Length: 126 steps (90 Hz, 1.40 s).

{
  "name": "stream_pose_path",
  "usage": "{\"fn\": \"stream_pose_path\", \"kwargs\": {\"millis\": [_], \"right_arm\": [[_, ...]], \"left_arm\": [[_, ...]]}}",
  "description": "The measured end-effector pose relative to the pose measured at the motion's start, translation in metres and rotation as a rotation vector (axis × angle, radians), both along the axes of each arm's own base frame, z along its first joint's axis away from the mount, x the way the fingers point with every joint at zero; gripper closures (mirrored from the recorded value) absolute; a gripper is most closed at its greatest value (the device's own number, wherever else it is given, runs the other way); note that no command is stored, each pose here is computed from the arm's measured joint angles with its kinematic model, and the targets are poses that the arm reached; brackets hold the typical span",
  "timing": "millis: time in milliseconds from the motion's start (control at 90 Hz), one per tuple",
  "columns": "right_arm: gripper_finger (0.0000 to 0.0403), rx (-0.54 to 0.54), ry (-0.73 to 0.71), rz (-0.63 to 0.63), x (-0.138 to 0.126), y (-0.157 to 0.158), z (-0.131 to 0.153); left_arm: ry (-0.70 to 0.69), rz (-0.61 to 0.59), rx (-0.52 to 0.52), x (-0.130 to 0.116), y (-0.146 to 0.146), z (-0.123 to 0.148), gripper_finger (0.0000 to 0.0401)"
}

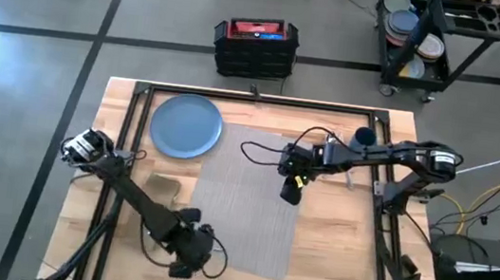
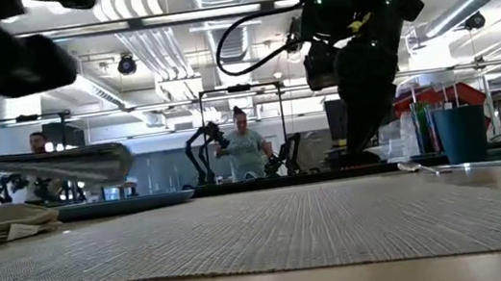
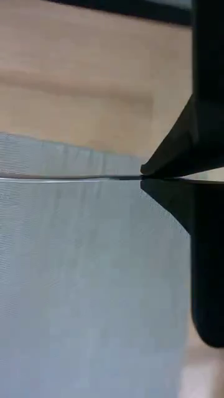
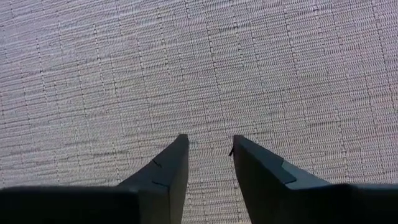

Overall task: Set table place
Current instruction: Put the silver fork on the brown table napkin

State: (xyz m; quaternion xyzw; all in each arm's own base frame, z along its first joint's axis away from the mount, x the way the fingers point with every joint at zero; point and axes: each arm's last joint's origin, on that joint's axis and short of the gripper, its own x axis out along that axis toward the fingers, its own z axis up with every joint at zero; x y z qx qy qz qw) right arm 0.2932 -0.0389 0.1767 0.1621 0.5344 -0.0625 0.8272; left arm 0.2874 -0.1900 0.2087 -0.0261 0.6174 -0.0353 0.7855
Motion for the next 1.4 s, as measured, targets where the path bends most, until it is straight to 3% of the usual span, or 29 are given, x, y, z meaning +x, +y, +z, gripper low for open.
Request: {"fn": "stream_pose_path", "kwargs": {"millis": [211, 411, 567, 700, 1000, 1400], "right_arm": [[0.0281, 0.001, 0.092, 0.032, -0.008, 0.001, -0.003], [0.0291, 0.016, 0.146, 0.038, -0.014, 0.002, -0.005], [0.03, 0.046, 0.143, 0.032, -0.014, 0.003, -0.005], [0.0306, 0.057, 0.144, 0.002, -0.013, 0.003, -0.005], [0.0317, 0.072, 0.144, -0.038, -0.013, 0.003, -0.005], [0.0329, 0.077, 0.137, -0.052, -0.012, 0.003, -0.005]], "left_arm": [[0.0, -0.264, 0.025, 0.025, 0.047, 0.0, 0.0401], [0.067, -0.535, 0.015, 0.031, 0.089, -0.001, 0.0401], [0.066, -0.682, -0.063, 0.034, 0.104, -0.008, 0.0401], [0.086, -0.776, -0.122, 0.042, 0.104, -0.03, 0.0401], [0.14, -0.897, -0.256, 0.052, 0.099, -0.071, 0.04], [-0.006, -0.963, -0.195, 0.062, 0.1, -0.066, 0.038]]}}
